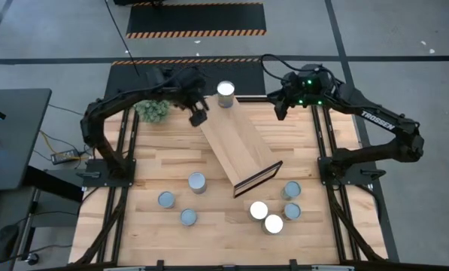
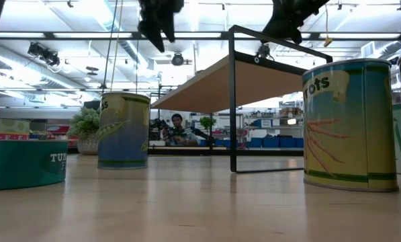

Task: Pick and place cans onto a shelf
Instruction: Put the canned peas on the shelf

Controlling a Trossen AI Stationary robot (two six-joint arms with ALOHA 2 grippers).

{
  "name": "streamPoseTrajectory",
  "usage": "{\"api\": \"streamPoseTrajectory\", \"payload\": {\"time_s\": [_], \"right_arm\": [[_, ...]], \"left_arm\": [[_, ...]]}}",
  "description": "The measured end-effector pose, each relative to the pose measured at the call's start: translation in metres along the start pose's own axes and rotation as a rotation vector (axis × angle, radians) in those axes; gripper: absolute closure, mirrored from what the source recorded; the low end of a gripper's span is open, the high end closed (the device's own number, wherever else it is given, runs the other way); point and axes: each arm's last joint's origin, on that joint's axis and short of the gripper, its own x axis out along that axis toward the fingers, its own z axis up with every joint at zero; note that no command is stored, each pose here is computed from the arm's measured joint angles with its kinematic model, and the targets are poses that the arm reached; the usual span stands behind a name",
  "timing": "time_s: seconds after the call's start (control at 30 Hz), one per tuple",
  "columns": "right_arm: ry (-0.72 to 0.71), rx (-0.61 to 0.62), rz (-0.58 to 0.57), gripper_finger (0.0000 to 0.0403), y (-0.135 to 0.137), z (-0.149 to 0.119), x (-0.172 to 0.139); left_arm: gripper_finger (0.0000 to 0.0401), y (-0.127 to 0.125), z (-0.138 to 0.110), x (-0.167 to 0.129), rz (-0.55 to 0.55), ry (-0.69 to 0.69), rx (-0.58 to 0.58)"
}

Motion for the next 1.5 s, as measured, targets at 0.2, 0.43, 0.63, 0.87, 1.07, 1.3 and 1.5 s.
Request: {"api": "streamPoseTrajectory", "payload": {"time_s": [0.2, 0.43, 0.63, 0.87, 1.07, 1.3, 1.5], "right_arm": [[0.005, -0.014, 0.021, 0.0318, 0.006, -0.001, -0.002], [0.040, -0.034, 0.058, 0.0318, 0.016, -0.006, -0.001], [0.050, -0.044, 0.082, 0.0318, 0.022, -0.007, -0.001], [0.045, -0.061, 0.063, 0.0318, 0.029, -0.008, -0.001], [0.035, -0.057, 0.079, 0.0318, 0.035, -0.008, -0.001], [0.031, -0.042, 0.074, 0.0318, 0.036, -0.008, -0.001], [0.033, -0.026, 0.075, 0.0318, 0.036, -0.008, -0.001]], "left_arm": [[0.0012, -0.042, -0.021, -0.015, -0.083, 0.107, 0.075], [0.0012, -0.085, -0.046, -0.039, -0.092, 0.115, 0.182], [0.0012, -0.100, -0.089, -0.038, -0.145, 0.174, 0.141], [0.0012, -0.114, -0.134, -0.009, -0.188, 0.214, -0.010], [0.0012, -0.129, -0.163, 0.024, -0.157, 0.280, -0.084], [0.0012, -0.146, -0.195, 0.070, -0.236, 0.282, -0.123], [0.0012, -0.159, -0.216, 0.096, -0.265, 0.139, -0.160]]}}
